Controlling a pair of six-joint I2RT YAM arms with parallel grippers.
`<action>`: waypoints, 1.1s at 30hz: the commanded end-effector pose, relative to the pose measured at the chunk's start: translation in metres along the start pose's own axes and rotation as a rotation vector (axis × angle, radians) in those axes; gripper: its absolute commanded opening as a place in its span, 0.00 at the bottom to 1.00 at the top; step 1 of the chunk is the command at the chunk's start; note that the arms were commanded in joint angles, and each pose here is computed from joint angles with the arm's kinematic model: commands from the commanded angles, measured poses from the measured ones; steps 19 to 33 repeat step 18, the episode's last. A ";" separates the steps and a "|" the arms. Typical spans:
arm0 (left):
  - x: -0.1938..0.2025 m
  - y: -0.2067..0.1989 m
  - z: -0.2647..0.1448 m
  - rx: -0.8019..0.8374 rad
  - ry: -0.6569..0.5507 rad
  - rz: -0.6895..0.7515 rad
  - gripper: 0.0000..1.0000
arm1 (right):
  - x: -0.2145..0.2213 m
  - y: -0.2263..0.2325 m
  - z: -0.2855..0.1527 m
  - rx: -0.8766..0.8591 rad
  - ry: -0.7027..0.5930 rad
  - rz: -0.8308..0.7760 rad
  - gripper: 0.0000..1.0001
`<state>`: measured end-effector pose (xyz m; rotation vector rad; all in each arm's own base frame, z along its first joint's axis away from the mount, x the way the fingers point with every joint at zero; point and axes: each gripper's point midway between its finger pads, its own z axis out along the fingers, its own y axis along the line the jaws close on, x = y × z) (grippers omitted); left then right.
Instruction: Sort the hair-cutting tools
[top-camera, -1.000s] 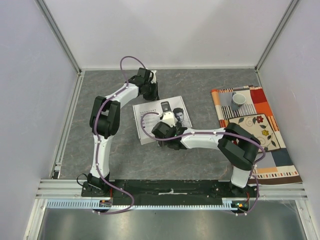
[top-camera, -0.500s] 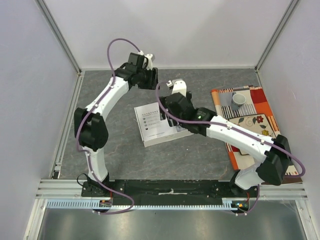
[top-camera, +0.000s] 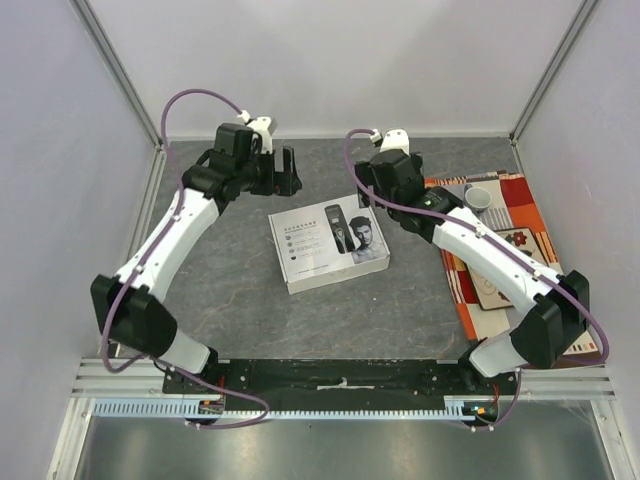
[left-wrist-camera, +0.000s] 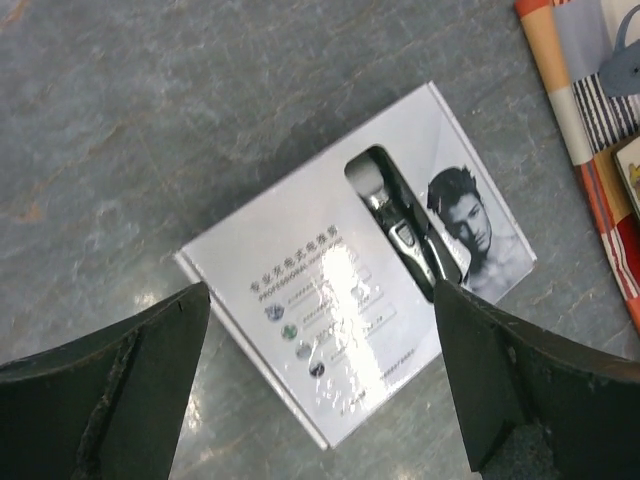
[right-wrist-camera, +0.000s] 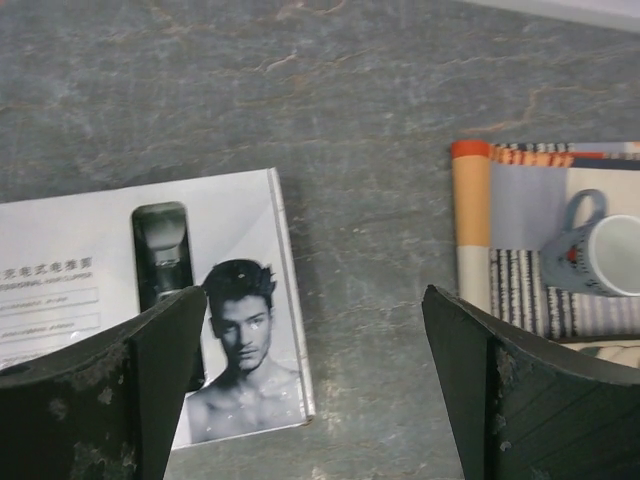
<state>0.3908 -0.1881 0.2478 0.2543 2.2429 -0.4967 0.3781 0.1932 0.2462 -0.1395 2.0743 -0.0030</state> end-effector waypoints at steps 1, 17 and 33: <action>-0.016 0.006 -0.040 -0.065 -0.170 -0.041 1.00 | -0.050 -0.042 -0.017 0.147 -0.140 -0.004 0.98; 0.019 0.037 -0.091 -0.173 -0.327 -0.074 1.00 | -0.095 -0.086 -0.066 0.209 -0.320 0.084 0.98; 0.022 0.037 -0.088 -0.174 -0.325 -0.083 1.00 | -0.092 -0.088 -0.063 0.232 -0.304 0.070 0.98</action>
